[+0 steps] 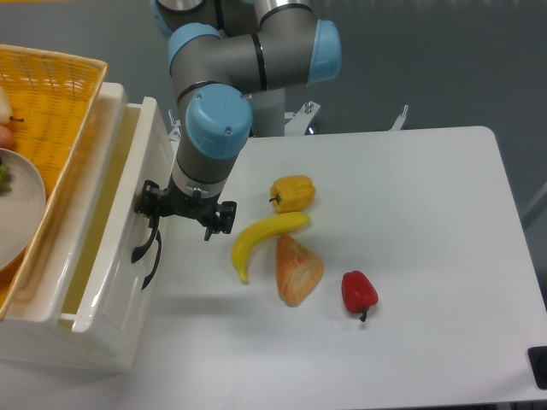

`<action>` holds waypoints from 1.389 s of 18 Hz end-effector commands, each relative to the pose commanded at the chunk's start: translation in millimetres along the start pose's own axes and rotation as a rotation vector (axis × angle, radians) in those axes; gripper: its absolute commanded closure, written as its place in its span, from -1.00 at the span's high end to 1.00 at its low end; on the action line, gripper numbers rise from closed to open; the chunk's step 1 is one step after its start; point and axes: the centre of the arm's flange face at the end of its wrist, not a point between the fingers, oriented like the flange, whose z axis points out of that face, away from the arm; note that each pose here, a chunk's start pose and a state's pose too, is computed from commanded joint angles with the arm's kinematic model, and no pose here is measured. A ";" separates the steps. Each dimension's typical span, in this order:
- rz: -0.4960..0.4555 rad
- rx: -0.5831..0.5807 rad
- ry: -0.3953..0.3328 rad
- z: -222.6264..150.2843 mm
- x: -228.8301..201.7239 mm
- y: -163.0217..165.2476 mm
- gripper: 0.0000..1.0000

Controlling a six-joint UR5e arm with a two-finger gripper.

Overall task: Slide open the top white drawer
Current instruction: 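Pull the handle outward, sliding the upper drawer out of the cabinet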

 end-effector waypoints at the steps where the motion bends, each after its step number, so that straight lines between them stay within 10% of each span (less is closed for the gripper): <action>1: -0.006 0.002 -0.001 -1.9 -3.1 0.6 1.00; 25: 0.014 0.006 -0.041 -14.9 -22.4 -1.8 1.00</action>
